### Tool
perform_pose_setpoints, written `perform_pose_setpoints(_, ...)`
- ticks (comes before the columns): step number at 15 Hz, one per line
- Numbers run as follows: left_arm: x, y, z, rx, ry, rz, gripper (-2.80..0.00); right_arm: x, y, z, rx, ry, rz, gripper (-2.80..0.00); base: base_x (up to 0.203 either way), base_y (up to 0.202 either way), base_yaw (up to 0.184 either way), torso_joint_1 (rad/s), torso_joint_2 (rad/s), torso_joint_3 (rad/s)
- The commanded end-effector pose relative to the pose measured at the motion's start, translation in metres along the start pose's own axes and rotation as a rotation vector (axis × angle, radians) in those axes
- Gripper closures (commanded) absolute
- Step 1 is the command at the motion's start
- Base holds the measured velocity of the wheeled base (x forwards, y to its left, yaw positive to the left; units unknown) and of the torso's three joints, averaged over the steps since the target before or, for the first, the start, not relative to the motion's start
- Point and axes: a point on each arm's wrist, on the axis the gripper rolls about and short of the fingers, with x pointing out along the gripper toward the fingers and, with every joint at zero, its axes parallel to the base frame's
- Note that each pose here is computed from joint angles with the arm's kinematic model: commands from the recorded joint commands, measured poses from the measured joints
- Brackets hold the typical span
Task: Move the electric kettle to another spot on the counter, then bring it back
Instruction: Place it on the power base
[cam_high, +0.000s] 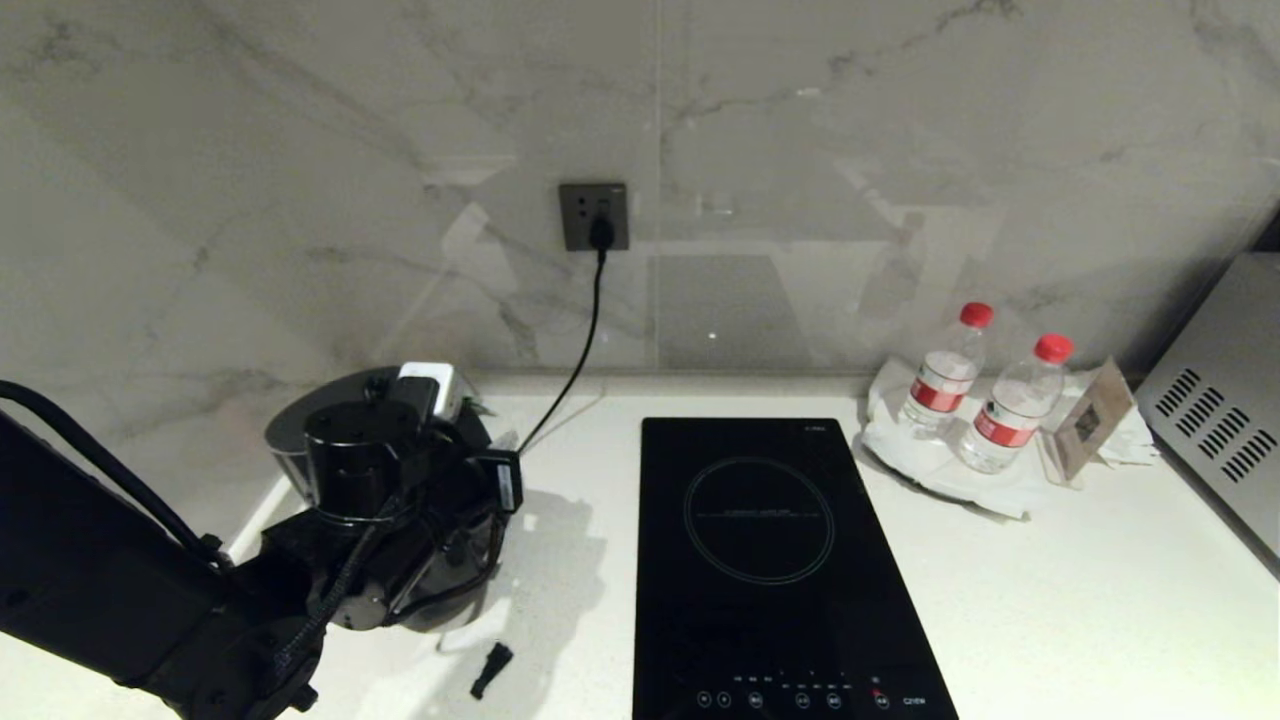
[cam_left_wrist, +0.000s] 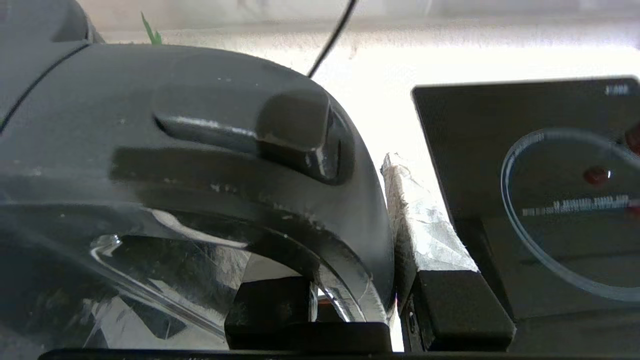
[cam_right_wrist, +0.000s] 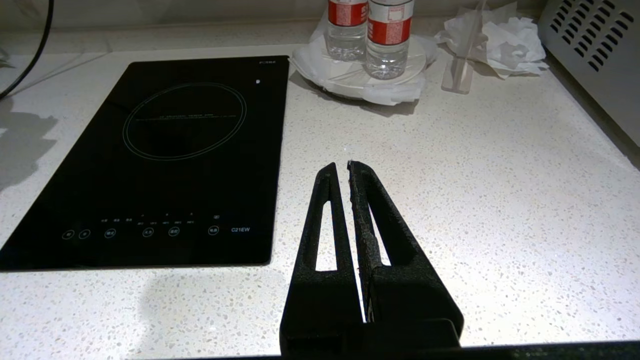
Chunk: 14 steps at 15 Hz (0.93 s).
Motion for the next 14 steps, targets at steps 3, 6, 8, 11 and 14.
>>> perform_pose_setpoints(3, -0.002, 0.0, 0.004, -0.008, -0.019, 0.001, 0.0, 0.0, 0.0, 0.0, 0.0, 0.002, 0.0, 0.0, 0.0, 0.0, 0.0, -0.001, 0.0, -0.009)
perform_pose_setpoints(6, -0.002, 0.0, 0.005, -0.007, -0.024, 0.014, 0.0, 0.0, 0.0, 0.0, 0.0, 0.001, 0.0, 0.0, 0.0, 0.0, 0.0, 0.0, 0.0, 0.0)
perform_pose_setpoints(8, 0.004, -0.003, 0.008, -0.015, -0.043, 0.065, 0.0, 0.0, 0.0, 0.0, 0.0, 0.002, 0.0, 0.0, 0.0, 0.0, 0.0, 0.0, 0.0, 0.0)
perform_pose_setpoints(11, 0.01, -0.008, 0.012, -0.04, -0.083, 0.067, 0.0, 0.0, 0.0, 0.0, 0.0, 0.001, 0.0, 0.0, 0.0, 0.0, 0.0, 0.0, 0.0, 0.0)
perform_pose_setpoints(14, 0.019, -0.016, 0.016, -0.05, -0.107, 0.089, 0.0, 0.0, 0.0, 0.0, 0.0, 0.002, 0.0, 0.0, 0.0, 0.0, 0.0, 0.0, 0.0, 0.0)
